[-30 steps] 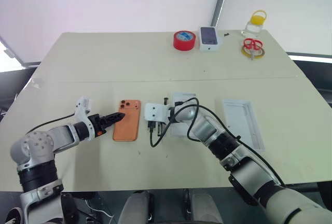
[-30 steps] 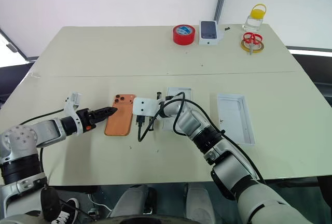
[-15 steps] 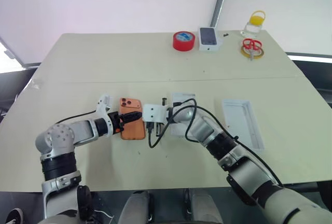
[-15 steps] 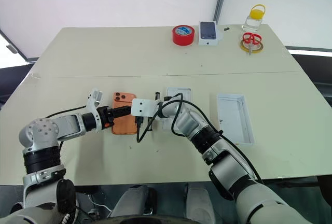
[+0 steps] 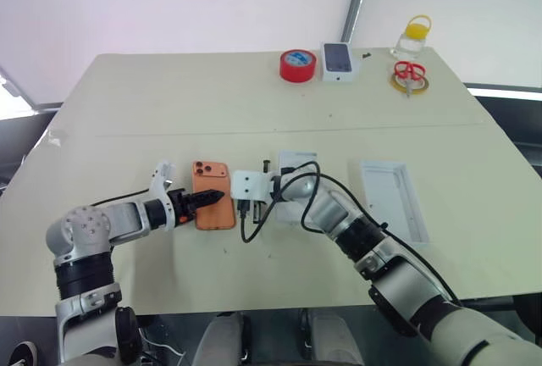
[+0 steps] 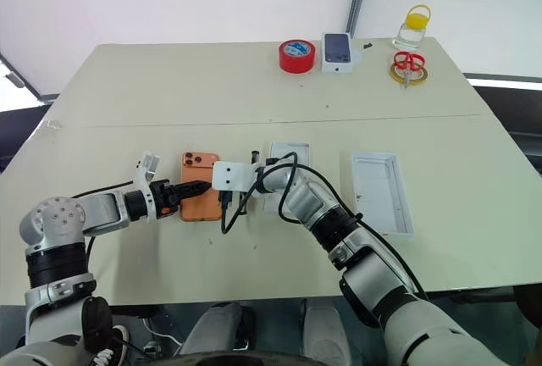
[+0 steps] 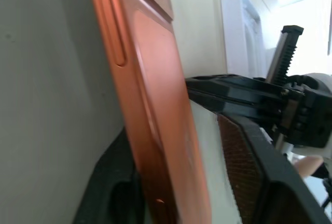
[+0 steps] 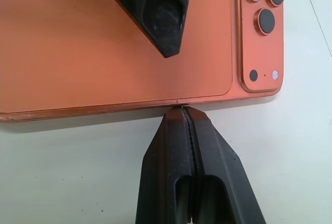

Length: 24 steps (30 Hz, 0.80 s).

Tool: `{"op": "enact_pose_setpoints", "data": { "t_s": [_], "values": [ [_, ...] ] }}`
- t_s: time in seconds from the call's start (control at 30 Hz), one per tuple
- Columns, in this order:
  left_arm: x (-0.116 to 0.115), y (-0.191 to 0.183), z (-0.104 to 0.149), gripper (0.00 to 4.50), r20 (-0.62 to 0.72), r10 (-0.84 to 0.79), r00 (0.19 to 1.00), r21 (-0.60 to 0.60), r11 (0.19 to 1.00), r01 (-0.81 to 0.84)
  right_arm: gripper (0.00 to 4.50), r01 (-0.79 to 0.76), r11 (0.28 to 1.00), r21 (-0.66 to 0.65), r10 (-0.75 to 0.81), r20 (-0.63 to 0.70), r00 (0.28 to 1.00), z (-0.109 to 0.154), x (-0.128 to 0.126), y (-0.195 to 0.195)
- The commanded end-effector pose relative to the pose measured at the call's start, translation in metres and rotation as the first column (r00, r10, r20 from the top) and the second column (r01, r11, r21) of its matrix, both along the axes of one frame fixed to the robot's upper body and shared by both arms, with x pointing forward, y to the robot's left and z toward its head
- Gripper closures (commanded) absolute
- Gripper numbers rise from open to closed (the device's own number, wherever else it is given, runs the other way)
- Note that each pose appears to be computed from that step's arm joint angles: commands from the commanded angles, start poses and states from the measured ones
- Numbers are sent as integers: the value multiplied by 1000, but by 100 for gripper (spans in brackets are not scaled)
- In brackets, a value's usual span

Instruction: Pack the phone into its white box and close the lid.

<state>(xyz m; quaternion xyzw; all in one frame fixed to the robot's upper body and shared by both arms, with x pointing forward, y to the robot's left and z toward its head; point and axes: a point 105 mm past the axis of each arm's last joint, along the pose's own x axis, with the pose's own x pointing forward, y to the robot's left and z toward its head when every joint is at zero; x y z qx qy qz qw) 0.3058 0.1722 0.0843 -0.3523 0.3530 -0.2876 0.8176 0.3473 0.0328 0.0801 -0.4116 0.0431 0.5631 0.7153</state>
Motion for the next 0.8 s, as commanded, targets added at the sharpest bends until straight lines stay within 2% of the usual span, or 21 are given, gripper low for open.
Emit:
{"op": "enact_pose_setpoints", "data": {
  "t_s": [0.03, 0.1, 0.2, 0.27, 0.3, 0.43, 0.57, 0.63, 0.7, 0.73, 0.77, 0.8],
  "values": [
    [-8, 3, -5, 238, -45, -6, 999, -14, 1000, 6, 450, 11, 999, -40, -13, -44, 999, -16, -2, -4],
    [-8, 3, -5, 238, -48, -3, 999, -25, 1000, 2, 450, 13, 999, -42, -14, -44, 999, -17, -2, -5],
    [-9, 2, -4, 327, -55, -2, 998, -56, 998, -1, 450, 16, 998, -53, -18, -39, 999, -19, -1, -8],
    [-10, 0, -3, 421, -61, -10, 998, -84, 996, 5, 450, 16, 999, -51, -18, -39, 999, -18, -2, -8],
    [-12, -3, -2, 445, -59, -29, 998, -103, 994, 23, 450, 13, 999, -45, -15, -41, 999, -18, -2, -7],
    [-13, -7, 7, 445, -35, -45, 998, -202, 979, 37, 450, 14, 1000, 8, -13, -57, 998, -10, -4, -3],
    [-11, -4, 10, 445, -33, -18, 999, -245, 969, 9, 450, 17, 997, 70, -13, -55, 998, 2, -5, -2],
    [-7, -1, 16, 445, -5, 19, 1000, -277, 961, -20, 450, 31, 977, 211, -21, -46, 999, 31, -1, -1],
    [-2, 2, 23, 445, 61, 71, 996, -284, 957, -51, 450, 75, 922, 379, -39, -103, 994, 61, 3, -5],
    [0, 2, 24, 445, 86, 88, 992, -264, 962, -62, 450, 81, 894, 442, -32, -117, 993, 73, 4, -8],
    [5, 5, 29, 445, 177, 144, 974, -226, 969, -102, 450, 62, 857, 512, 17, -148, 989, 85, -1, -13],
    [3, 2, 28, 450, 215, 137, 967, -169, 980, -101, 425, 8, 829, 559, 96, -156, 983, 95, -10, -19]
  ]
}}
